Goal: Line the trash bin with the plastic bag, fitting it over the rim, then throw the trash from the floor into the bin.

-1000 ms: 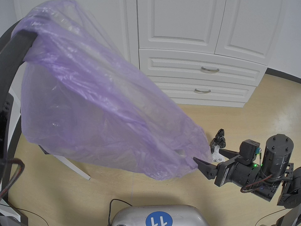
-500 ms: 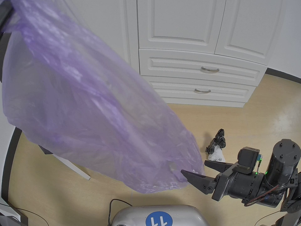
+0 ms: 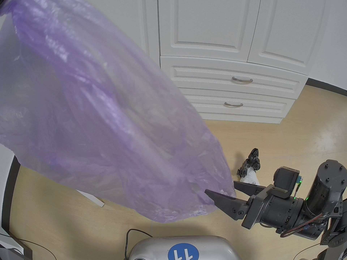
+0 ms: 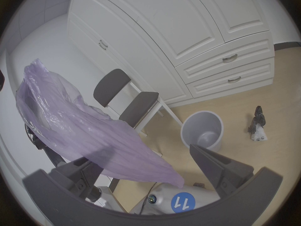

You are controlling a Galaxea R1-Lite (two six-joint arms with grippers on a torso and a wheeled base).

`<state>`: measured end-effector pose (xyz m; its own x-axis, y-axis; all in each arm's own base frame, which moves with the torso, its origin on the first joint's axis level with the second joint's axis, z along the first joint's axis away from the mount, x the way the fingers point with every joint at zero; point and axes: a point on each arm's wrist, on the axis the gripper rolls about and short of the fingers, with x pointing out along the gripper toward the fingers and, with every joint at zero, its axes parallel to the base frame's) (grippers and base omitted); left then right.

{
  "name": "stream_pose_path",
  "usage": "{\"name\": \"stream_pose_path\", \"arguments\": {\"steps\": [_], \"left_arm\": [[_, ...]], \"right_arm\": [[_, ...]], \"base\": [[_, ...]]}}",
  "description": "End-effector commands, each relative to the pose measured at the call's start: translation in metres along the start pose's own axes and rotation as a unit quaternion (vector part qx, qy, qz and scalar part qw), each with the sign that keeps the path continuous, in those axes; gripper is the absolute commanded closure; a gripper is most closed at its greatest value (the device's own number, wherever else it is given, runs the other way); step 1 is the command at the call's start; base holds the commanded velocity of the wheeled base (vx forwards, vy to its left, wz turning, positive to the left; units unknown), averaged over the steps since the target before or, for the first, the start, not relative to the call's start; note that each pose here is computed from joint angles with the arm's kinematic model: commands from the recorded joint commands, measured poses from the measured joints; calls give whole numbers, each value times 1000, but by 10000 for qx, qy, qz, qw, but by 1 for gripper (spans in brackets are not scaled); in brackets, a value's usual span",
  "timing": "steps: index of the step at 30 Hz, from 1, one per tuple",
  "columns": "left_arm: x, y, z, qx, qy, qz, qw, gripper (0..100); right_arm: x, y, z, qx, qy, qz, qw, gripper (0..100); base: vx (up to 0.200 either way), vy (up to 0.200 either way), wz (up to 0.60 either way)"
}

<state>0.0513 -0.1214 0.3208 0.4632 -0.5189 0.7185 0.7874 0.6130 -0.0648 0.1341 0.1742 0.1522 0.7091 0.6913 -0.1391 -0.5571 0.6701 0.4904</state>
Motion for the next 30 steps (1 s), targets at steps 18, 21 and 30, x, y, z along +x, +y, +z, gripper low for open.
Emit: {"name": "stream_pose_path", "arguments": {"steps": [18,21,30], "left_arm": [[2,0,1,-73,-31,1,10000,100],[2,0,1,-73,-31,1,10000,100],[2,-1,1,-86,-30,-5,10000,100]], "right_arm": [[31,-13,-48,275,19,207,9994,0],[31,-13,-48,284,13,211,9994,0],[33,-14,-51,272,68,185,9994,0]], "base": [[0,0,0],[0,0,0],[0,0,0]]}}
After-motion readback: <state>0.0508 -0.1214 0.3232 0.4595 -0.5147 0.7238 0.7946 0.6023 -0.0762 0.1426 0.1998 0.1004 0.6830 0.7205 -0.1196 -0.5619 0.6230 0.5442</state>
